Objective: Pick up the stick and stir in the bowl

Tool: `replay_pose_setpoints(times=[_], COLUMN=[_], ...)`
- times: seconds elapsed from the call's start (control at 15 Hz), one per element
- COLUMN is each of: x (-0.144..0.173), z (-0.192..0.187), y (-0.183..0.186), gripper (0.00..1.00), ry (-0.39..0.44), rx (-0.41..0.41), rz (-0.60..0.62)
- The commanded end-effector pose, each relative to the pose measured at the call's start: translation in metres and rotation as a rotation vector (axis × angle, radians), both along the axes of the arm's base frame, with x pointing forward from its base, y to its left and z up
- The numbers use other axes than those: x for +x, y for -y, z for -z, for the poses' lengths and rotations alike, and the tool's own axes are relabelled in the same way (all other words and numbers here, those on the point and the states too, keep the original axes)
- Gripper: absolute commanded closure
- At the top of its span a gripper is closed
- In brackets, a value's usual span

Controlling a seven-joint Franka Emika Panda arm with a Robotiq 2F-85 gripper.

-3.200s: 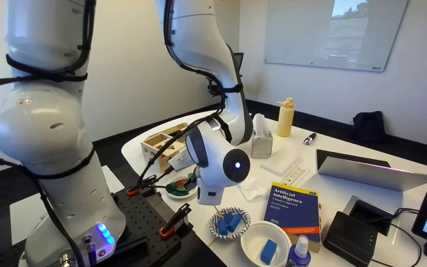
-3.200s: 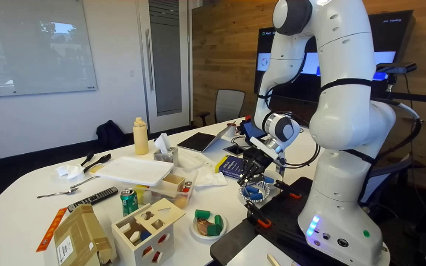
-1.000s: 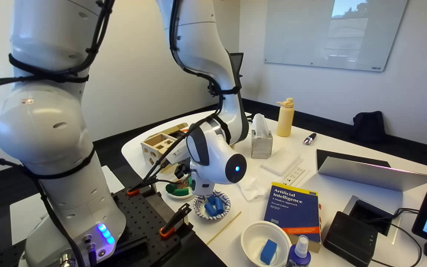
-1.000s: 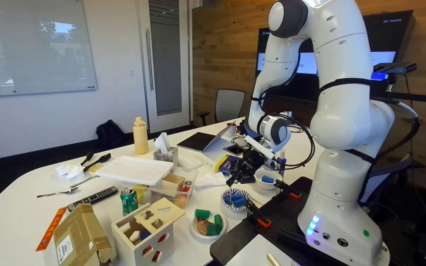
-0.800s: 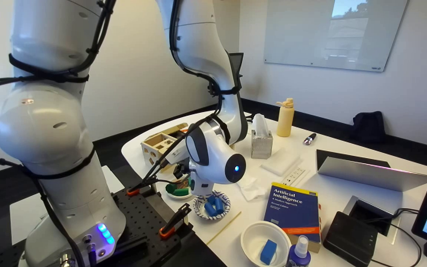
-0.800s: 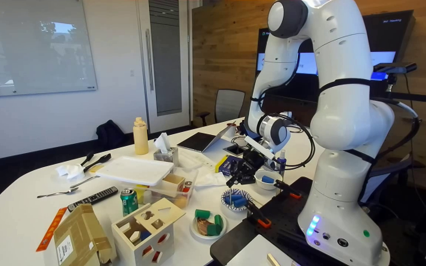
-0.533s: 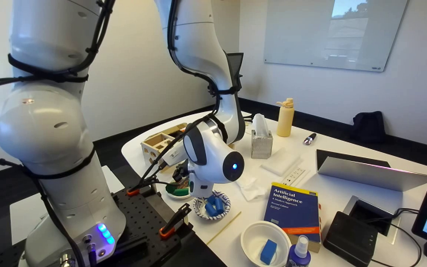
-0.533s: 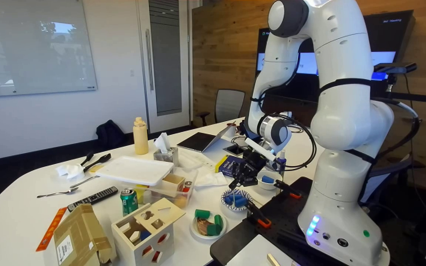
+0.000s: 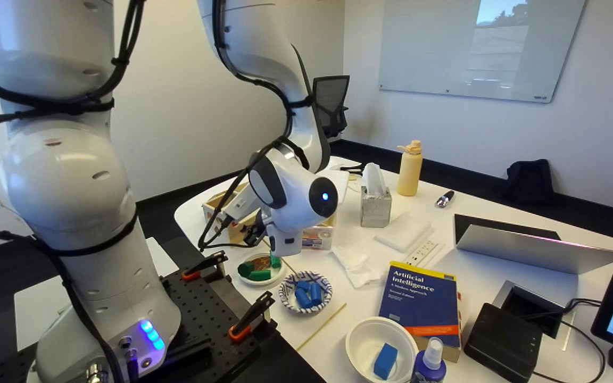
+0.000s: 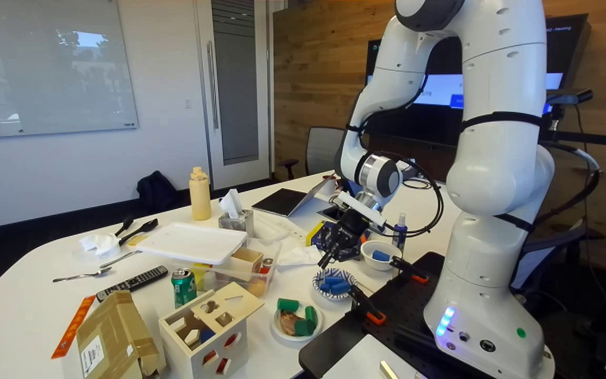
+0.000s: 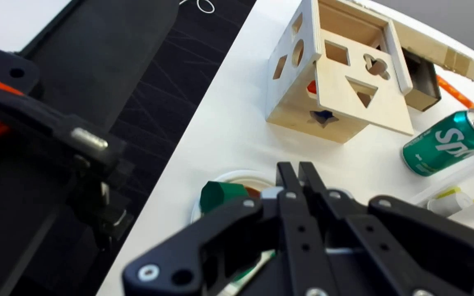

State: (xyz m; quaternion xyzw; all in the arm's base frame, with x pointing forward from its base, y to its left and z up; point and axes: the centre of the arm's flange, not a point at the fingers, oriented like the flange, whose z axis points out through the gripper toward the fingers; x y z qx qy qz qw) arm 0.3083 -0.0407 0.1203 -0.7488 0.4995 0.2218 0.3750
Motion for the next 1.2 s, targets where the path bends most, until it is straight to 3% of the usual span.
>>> replay_pose_setpoints(times=[0.0,0.4,0.67,1.13], x=[0.003,0.008,0.013,0.04], z=[-0.031,-0.002,0.016,0.042], y=[-0.038,-0.064,-0.072,-0.086], gripper=[0.98,0.98,0.98,0.98], ry=[0.011,0.038,0.071,0.137], rx=[-0.075,-0.304,-0.384,-0.435], rz=[-0.085,-0.263,-0.327,-0.414])
